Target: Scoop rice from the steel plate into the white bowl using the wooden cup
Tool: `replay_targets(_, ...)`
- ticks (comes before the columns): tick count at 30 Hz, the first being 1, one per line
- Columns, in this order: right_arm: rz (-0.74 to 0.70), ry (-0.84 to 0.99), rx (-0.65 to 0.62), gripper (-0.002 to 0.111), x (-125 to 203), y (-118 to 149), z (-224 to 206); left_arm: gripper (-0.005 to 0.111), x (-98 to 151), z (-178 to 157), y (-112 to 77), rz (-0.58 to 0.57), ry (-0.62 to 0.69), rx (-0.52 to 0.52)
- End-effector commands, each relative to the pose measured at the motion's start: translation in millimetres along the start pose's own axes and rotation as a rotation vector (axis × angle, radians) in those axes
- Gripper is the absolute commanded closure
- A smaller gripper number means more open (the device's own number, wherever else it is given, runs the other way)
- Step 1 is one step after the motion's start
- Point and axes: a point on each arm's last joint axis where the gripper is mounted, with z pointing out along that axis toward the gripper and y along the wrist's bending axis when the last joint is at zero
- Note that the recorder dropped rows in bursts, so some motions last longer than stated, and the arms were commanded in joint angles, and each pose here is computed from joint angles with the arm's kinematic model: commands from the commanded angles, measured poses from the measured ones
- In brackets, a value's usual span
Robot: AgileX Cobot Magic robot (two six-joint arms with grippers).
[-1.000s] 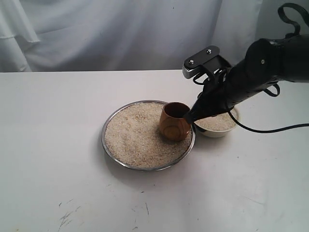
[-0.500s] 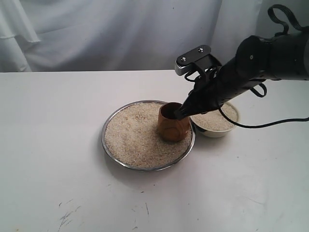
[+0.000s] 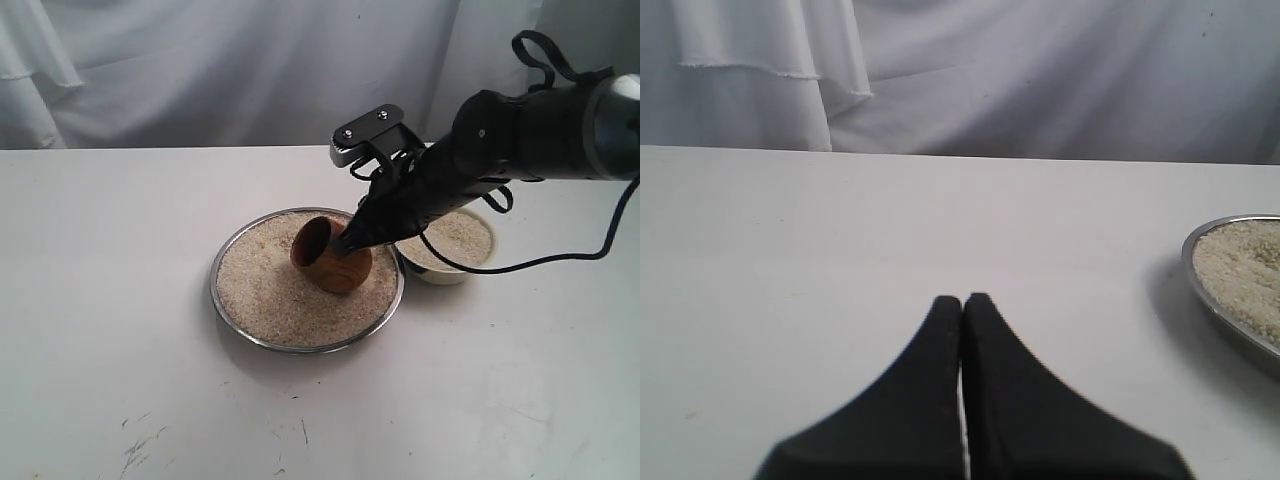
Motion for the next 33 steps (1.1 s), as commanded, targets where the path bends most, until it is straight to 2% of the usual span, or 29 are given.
replay_targets(1,-0.018,-0.043,-0.003,0.108,-12,7,-2,0.107,1,0,-0.1,-0.004,-0.007,0.002)
replay_targets(21,-0.035,-0.043,-0.032,0.108,-17,18,11,0.107,1,0,-0.1,-0.004,-0.007,0.002)
replay_targets(33,-0.058,-0.087,-0.009,0.108,-25,12,-12,0.107,1,0,-0.1,-0.004,-0.007,0.002)
